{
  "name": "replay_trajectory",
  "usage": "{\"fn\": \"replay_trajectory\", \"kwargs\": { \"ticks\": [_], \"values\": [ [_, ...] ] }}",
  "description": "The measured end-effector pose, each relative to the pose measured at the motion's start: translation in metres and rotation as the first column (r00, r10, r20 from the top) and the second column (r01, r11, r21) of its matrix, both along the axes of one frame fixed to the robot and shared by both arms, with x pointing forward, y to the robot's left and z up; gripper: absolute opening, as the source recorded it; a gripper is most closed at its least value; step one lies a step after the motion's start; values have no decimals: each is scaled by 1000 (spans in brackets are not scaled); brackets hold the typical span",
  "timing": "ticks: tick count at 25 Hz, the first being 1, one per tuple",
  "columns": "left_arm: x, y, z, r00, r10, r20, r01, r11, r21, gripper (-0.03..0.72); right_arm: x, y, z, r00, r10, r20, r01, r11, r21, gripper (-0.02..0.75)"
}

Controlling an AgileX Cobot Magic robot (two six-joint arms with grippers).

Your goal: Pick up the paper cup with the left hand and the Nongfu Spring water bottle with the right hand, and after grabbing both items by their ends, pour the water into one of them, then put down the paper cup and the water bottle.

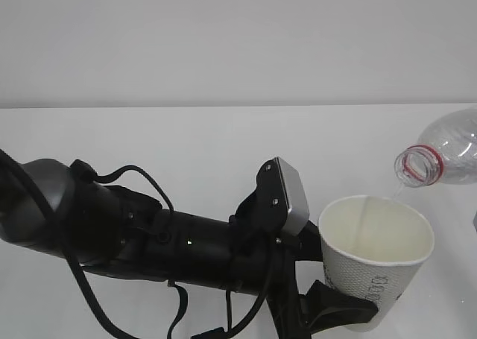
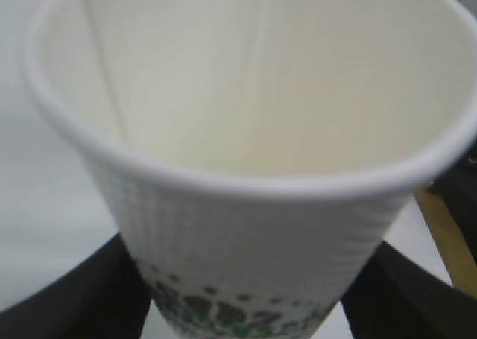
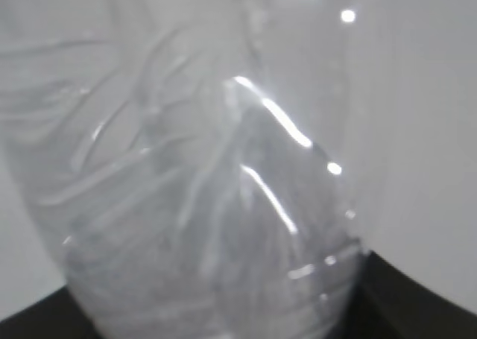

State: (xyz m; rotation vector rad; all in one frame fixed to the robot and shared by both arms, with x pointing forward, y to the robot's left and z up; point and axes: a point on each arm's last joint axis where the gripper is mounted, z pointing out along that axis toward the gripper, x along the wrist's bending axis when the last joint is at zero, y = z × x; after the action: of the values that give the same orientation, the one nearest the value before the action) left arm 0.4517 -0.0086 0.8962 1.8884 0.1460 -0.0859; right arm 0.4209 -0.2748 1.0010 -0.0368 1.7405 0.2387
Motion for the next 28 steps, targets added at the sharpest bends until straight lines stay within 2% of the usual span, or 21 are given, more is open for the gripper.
{"fn": "replay_trajectory", "kwargs": {
  "ticks": [15,28],
  "values": [
    [0,0,0,1000,0,0,0,1000,0,550,0,0,0,1000,0,0,0,1000,0,422],
    [-1,0,1,1000,-6,-3,6,1000,-14,519,0,0,1,1000,2,8,-2,1000,-1,422]
  ]
}}
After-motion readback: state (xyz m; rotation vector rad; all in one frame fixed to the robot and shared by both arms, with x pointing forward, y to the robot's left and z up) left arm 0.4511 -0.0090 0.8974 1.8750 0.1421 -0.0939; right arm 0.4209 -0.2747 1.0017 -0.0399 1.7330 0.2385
